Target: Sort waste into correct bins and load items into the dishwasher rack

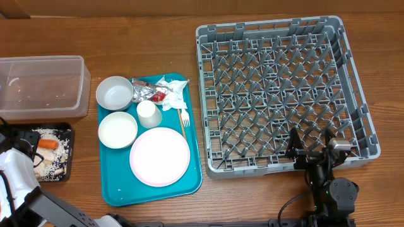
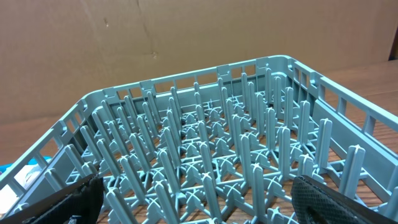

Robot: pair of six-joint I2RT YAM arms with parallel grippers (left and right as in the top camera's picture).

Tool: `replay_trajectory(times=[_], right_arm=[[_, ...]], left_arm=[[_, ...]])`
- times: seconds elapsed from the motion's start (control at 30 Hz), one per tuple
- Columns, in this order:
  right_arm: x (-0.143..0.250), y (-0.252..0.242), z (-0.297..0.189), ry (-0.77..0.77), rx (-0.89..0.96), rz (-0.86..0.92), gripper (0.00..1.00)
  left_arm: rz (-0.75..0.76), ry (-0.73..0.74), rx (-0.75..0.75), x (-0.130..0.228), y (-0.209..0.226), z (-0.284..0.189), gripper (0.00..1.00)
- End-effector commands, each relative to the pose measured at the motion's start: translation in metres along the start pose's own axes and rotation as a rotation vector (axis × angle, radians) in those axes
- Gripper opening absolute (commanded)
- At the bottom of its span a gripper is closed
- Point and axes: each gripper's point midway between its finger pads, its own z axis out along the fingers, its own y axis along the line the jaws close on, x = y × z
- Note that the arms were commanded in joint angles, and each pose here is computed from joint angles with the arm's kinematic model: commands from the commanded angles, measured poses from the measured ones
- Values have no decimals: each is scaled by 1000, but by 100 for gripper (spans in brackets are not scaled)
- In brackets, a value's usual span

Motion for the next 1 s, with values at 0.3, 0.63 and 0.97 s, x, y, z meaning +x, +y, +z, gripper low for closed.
replay_trajectory(times=[0.3,0.63,0.97], right_arm=[[-1,-1,0,-9,1,-4,100],[-1,-1,0,-9,1,-4,100],[-1,-1,0,-9,1,-4,100]], left_arm=[[-7,61,191,2,-36,-12,50],[63,75,542,10,-91,-106,100],[493,160,782,113,-157,-187,100]])
